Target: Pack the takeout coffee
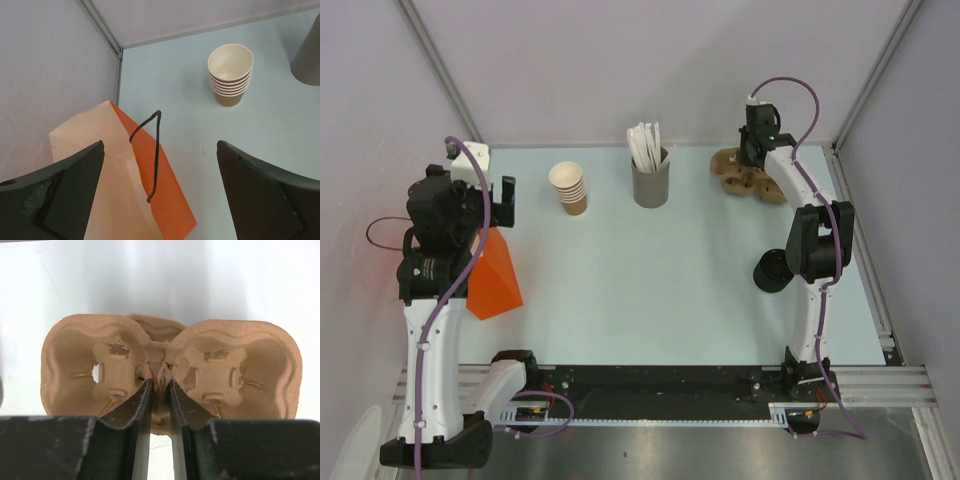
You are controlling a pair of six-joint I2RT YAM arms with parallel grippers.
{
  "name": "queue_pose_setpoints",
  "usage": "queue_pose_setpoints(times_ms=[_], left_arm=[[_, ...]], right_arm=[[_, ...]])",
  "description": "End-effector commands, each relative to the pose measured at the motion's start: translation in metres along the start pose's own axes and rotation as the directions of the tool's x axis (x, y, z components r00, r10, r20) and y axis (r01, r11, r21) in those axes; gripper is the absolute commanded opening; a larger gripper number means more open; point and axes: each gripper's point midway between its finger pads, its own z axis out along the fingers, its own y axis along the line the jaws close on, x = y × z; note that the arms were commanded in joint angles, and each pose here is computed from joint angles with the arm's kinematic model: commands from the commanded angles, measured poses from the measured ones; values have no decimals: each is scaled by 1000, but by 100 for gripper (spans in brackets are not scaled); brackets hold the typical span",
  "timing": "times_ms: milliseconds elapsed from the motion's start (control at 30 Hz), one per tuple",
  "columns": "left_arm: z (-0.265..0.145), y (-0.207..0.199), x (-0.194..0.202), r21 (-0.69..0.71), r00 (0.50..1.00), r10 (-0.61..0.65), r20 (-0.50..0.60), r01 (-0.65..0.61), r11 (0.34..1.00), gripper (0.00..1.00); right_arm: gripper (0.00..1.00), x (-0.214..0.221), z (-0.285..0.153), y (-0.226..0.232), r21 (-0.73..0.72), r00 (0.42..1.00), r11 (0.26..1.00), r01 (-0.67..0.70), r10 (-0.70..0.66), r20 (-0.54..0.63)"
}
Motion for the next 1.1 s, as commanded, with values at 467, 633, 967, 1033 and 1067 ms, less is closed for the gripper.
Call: queue_pose_setpoints(times_ms=[467, 633, 967, 1033, 1067], left_arm=[[-1, -4, -7, 16, 999, -22, 36, 21, 1000, 99], [0, -4, -8, 20, 999, -20, 35, 19, 1000, 100], [1, -5, -7, 22, 999, -22, 31, 21, 1000, 100], [0, -5, -7, 24, 999, -23, 33, 22, 999, 99], [0, -5, -8, 23, 999, -23, 34, 22, 999, 99]], right_arm=[[25, -1, 8, 12, 1, 1000, 1000, 11, -11, 24], [30, 8, 15, 16, -10, 1000, 1000, 17, -17, 1], [47, 16, 18, 12, 6, 999, 1000, 27, -27, -25], [51, 19, 19, 12, 11, 999, 999, 33, -32, -35], [53, 20, 19, 11, 15, 999, 999, 34, -33, -37]])
